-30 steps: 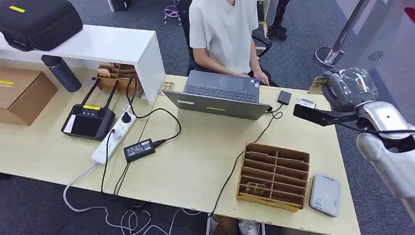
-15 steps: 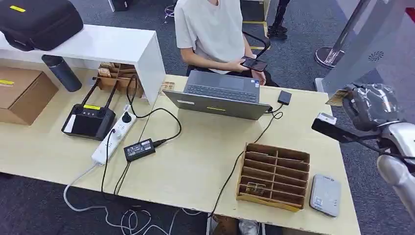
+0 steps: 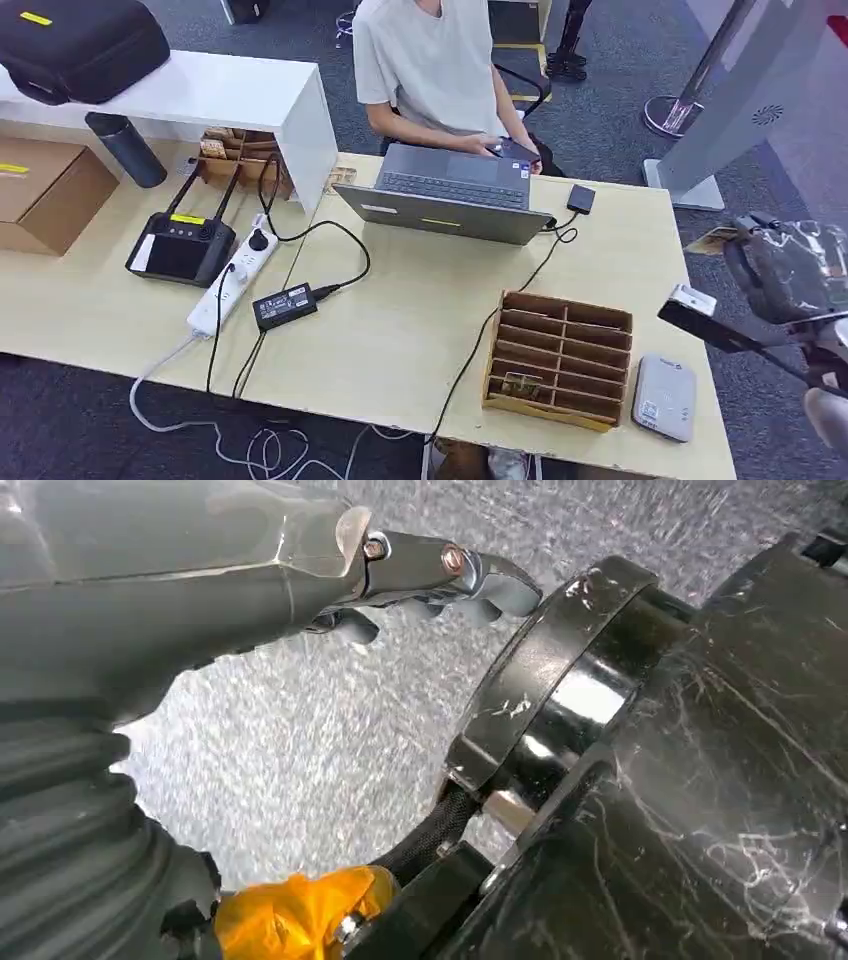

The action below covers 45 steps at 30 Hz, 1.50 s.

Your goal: Pass the card to the sensor for recognition and then transmit it.

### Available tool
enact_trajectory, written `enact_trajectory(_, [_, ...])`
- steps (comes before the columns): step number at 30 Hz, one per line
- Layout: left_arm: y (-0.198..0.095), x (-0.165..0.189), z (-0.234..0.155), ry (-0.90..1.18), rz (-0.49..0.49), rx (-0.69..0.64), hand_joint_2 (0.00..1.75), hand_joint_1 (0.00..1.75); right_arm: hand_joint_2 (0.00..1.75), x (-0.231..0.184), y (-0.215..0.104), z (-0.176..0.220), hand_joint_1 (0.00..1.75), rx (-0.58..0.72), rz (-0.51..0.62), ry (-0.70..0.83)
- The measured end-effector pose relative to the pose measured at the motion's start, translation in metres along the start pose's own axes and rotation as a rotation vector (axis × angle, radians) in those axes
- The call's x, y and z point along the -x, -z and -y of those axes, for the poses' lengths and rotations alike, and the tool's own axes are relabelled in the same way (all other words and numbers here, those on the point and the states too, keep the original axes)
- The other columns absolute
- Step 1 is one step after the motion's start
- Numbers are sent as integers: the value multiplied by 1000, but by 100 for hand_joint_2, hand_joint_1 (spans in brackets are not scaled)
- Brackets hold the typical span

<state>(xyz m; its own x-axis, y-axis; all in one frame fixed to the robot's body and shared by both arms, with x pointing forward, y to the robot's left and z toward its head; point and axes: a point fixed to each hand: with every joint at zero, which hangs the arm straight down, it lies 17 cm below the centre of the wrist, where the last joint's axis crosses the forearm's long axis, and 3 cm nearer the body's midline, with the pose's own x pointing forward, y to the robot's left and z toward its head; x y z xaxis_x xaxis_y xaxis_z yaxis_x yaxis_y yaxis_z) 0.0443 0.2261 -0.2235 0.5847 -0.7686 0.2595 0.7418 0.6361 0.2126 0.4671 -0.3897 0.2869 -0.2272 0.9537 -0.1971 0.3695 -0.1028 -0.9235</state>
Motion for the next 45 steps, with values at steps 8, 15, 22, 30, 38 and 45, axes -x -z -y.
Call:
enact_trajectory(8, [-3,-5,0,106,31,-33,175,0,175,-4,-29,-8,175,-19,-7,5])
enact_trajectory(15, [-3,-6,-1,118,39,-39,175,0,175,-5,-43,-18,175,-43,-15,9])
enact_trajectory(22, [-4,-6,-1,116,41,-41,175,0,175,-9,-58,-33,175,-79,-30,27])
enact_trajectory(30, [-6,-7,-1,105,45,-49,175,0,175,-20,-89,-59,175,-146,-71,94])
enact_trajectory(38, [-6,-7,0,101,46,-49,175,0,175,-31,-110,-74,175,-181,-106,178])
enact_trajectory(45, [-6,-7,0,102,45,-49,175,0,175,-41,-121,-79,175,-196,-116,220])
